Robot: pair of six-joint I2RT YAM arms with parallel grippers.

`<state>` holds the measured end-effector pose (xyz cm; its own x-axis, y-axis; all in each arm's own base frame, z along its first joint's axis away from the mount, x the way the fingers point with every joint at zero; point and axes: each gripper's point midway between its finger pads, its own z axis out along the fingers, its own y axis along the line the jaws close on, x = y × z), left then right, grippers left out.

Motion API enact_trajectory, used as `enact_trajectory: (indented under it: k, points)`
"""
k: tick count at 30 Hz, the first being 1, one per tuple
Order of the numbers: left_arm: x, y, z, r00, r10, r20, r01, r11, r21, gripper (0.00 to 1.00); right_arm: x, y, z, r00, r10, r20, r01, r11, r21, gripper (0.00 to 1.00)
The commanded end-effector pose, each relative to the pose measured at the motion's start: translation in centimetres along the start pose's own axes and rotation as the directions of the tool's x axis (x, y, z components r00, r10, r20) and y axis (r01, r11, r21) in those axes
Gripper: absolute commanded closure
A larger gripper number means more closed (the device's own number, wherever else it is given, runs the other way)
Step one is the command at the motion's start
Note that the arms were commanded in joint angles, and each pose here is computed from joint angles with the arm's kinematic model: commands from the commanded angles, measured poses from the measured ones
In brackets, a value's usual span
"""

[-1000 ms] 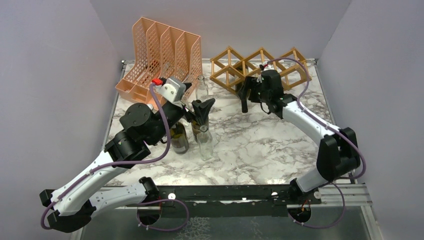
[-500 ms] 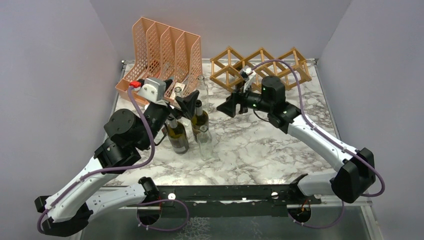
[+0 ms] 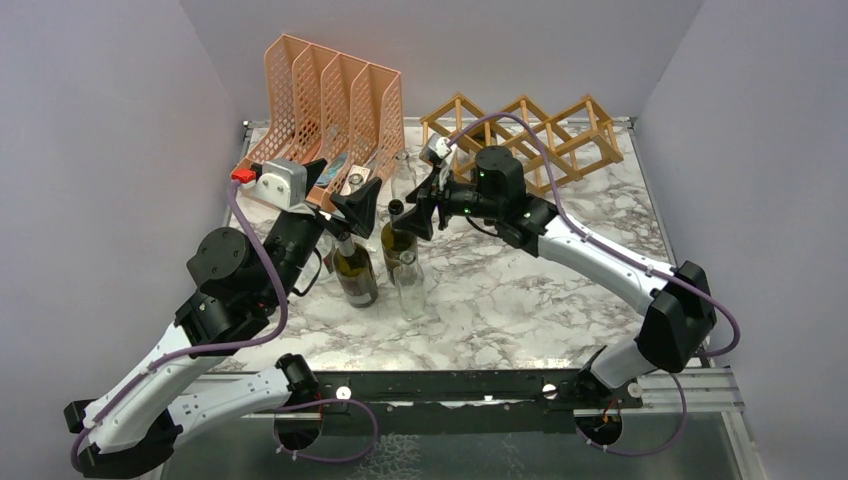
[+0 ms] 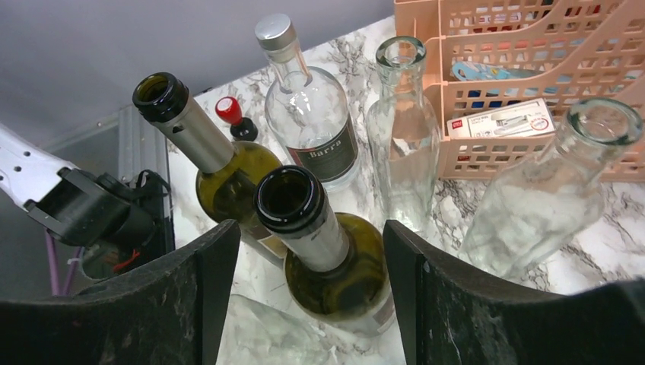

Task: Put the wine bottle on the wine rack

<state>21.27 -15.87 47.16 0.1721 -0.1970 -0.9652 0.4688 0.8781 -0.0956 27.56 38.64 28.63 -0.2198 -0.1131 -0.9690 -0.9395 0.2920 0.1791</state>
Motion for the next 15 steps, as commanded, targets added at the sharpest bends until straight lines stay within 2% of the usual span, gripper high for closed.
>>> enact_trajectory:
  k: [1,6,15]
  points:
    - [0.0,0.4,-0.1,1.000,0.006,0.008,-0.005,1.000,-0.022,0.01,-1.3,0.7,1.6,0.992,-0.120,0.032,0.122,0.991,-0.049,0.30]
    - [0.1,0.4,0.0,1.000,0.007,0.006,-0.007,1.000,-0.020,0.01,-1.4,0.3,2.5,0.988,-0.150,0.036,0.152,0.987,-0.051,0.43]
    - [0.1,0.4,-0.1,1.000,0.010,0.005,-0.010,1.000,-0.019,0.01,-1.5,1.2,2.2,0.971,-0.230,0.057,0.234,0.969,-0.076,0.74]
